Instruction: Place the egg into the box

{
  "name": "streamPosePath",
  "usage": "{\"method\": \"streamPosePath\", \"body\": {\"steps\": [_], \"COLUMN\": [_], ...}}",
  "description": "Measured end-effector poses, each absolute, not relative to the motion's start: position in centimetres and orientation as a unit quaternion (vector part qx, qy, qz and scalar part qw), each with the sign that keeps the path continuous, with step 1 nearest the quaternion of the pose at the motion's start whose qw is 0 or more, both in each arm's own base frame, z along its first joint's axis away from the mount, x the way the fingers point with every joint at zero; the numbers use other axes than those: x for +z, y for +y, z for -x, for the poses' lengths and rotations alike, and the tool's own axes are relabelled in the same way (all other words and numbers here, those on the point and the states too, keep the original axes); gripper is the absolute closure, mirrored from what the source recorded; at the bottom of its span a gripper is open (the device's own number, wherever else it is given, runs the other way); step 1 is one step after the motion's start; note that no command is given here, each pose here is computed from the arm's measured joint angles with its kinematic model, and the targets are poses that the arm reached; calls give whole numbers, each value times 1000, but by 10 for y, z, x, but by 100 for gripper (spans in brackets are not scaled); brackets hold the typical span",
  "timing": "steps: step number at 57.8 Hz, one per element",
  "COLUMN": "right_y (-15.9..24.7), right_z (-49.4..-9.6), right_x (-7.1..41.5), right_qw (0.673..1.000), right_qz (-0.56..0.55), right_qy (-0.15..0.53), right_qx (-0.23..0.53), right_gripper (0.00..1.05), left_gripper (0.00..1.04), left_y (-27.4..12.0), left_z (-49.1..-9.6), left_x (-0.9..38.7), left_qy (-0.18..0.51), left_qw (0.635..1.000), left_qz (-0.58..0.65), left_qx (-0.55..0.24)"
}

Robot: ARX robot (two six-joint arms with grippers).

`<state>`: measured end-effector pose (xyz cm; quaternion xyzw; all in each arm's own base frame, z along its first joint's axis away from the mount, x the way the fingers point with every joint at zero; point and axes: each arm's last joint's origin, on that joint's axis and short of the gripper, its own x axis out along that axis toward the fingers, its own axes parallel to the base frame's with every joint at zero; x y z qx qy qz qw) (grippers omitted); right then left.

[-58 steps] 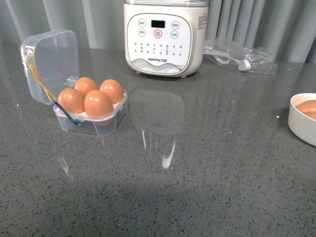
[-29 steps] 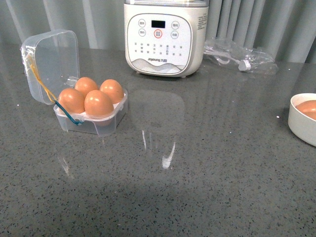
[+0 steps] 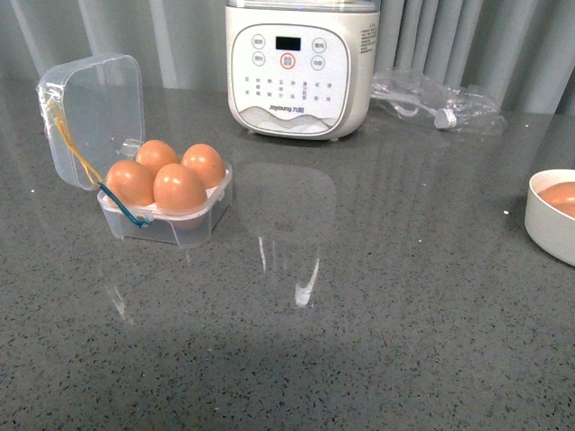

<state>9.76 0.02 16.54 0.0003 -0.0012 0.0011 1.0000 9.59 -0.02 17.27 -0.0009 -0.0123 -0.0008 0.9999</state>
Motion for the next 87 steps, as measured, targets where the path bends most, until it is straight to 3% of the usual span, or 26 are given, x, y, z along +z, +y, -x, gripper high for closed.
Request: {"method": "streamPosePath", "body": {"steps": [9,19,76,82,87], "right_y": [0,0,0,0,0], "right_z": [-98,-98,-98,-98,-98], "right_x": [165,165,165,165,165], "right_qw": [1000,1000,1000,1000,1000], "right_qz": [0,0,-1,-1,-1], "right_qy": [-1,-1,-1,-1,-1], "right_qx": [1,1,1,1,2], "right_gripper": [32,6,7,7,7], "left_gripper": [7,7,7,7,7], "left_y": [0,0,0,1,4], "left_z": [-96,-96,-96,-98,-98], "left_x": [173,173,173,167,161], "left_qy": [-12,-12,-11,122,169], "left_qw": [1000,1000,1000,984,970], "left_qz": [1,1,3,48,66], "left_qx": [-1,-1,3,118,162]}}
